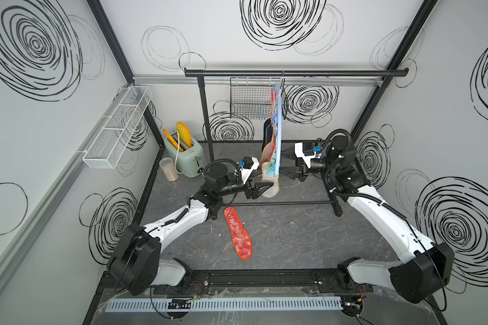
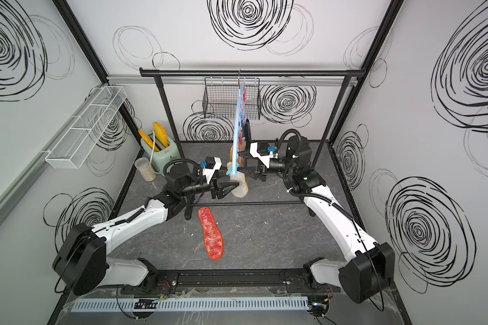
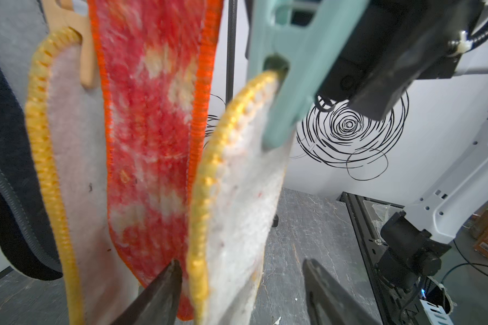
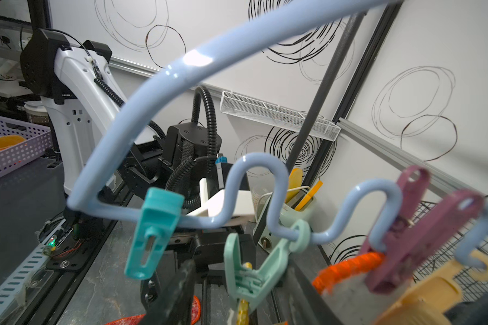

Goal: Take the shoe insoles off the hanger
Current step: Open the clamp at the hanger.

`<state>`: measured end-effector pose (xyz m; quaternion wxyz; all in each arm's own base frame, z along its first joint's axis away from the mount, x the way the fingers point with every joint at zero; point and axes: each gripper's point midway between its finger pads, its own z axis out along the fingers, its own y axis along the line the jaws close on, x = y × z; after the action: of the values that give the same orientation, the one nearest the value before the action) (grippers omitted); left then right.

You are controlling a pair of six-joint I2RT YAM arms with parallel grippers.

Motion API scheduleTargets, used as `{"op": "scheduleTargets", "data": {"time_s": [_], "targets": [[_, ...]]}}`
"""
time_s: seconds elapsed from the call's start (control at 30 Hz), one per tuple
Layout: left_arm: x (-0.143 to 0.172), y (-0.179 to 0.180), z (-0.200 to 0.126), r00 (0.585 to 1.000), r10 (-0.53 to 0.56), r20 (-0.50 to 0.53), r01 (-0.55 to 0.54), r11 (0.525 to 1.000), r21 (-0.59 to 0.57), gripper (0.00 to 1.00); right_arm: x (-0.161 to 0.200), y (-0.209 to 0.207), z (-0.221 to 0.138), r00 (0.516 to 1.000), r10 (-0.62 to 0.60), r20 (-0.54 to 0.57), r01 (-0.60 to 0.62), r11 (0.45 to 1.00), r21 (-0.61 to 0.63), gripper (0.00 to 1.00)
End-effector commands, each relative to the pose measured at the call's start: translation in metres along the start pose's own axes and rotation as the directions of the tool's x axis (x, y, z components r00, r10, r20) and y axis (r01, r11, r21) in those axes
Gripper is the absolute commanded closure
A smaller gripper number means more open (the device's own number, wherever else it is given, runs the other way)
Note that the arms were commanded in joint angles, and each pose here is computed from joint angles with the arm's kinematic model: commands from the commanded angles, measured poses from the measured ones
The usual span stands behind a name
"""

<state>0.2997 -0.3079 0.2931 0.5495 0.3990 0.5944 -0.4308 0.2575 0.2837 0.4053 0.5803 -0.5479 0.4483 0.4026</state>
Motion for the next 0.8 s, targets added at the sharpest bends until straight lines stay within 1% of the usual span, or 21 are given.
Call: {"op": "scheduleTargets", "data": {"time_s": [0.0,0.17,0.3,0.57,0.7,0.77], "targets": [[-0.022,-0.006,0.003,0.996,0.070,0.059,-0.072,0.997,0.036,0.30,-0.015,0.008,0.005,0.998,-0.057,0.036,0.058,0.997,-0.042,0.55],[-0.020,-0.012,0.002,0.996,0.066,0.058,-0.069,0.996,0.049,0.34,-0.010,0.003,0.012,0.999,-0.049,0.020,0.050,0.999,-0.020,0.56],[-0.021,-0.014,0.001,0.996,0.071,0.057,-0.073,0.996,0.048,0.35,-0.007,0.001,0.014,0.999,-0.039,0.021,0.039,0.999,-0.014,0.56],[-0.019,-0.014,0.003,0.997,0.067,0.050,-0.069,0.997,0.042,0.37,-0.017,0.012,0.019,0.998,-0.031,0.045,0.033,0.998,-0.049,0.58],[-0.017,-0.013,0.003,0.997,0.067,0.044,-0.069,0.997,0.037,0.37,-0.020,0.014,0.020,0.998,-0.034,0.050,0.037,0.998,-0.043,0.58],[-0.017,-0.014,0.002,0.997,0.065,0.044,-0.067,0.997,0.038,0.38,-0.019,0.010,0.019,0.998,-0.036,0.045,0.037,0.999,-0.015,0.57]]}}
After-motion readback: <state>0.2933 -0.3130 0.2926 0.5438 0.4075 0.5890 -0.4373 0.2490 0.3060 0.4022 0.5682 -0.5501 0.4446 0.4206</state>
